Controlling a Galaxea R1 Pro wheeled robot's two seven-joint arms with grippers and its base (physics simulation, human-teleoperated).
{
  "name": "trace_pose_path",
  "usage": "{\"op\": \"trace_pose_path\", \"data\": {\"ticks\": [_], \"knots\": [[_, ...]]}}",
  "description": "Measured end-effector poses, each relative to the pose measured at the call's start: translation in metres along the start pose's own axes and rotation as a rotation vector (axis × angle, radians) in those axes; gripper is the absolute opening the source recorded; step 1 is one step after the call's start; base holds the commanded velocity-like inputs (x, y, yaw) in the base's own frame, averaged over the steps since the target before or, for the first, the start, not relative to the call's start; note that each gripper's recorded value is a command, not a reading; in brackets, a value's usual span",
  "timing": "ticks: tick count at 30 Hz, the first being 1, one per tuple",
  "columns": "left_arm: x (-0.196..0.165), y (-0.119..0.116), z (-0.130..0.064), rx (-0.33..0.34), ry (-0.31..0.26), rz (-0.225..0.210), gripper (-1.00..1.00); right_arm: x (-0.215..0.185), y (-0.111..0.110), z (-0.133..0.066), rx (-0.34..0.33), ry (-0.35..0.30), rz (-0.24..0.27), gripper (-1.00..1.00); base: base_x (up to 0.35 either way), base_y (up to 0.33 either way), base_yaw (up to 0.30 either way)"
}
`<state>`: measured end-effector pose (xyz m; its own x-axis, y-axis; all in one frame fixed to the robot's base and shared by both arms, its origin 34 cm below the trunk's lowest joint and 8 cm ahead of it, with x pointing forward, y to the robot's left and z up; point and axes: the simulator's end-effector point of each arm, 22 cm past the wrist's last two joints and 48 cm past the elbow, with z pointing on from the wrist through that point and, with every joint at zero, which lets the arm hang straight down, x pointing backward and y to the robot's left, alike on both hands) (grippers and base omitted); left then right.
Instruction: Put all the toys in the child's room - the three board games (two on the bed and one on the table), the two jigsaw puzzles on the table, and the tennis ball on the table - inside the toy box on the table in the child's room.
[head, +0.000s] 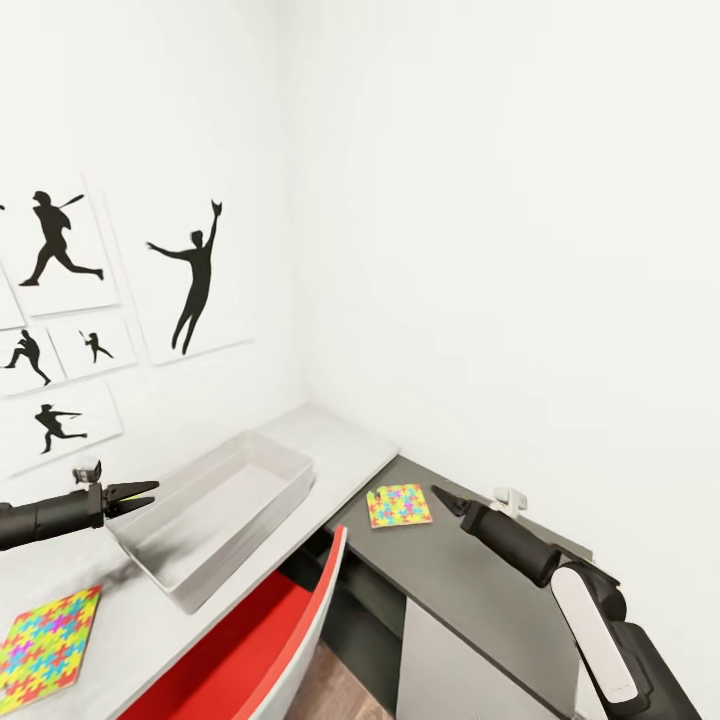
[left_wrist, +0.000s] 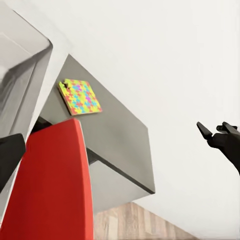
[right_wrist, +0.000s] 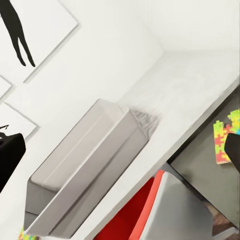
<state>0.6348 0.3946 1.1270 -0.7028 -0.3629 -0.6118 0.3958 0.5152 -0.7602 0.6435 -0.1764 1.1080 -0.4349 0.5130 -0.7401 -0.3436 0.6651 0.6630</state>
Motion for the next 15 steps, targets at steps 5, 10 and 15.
{"op": "trace_pose_path", "data": {"ticks": [5,10,15], "knots": [[-0.0011,-0.0026,-0.0010,0.002,-0.002,0.004,1.00,-0.0021,0.0022,-0.0009,-0.003,-0.004,-0.003,1.00,0.000,0.000,-0.220],[-0.0026,-0.0053,-0.0021,0.004,-0.005,0.009,1.00,-0.0043,0.0044,-0.0018,-0.006,-0.008,-0.007,1.00,0.000,0.000,-0.204],[-0.0029,-0.0066,-0.0021,0.006,-0.006,0.011,1.00,-0.0055,0.0057,-0.0021,-0.008,-0.011,-0.009,1.00,0.000,0.000,-0.073]]}}
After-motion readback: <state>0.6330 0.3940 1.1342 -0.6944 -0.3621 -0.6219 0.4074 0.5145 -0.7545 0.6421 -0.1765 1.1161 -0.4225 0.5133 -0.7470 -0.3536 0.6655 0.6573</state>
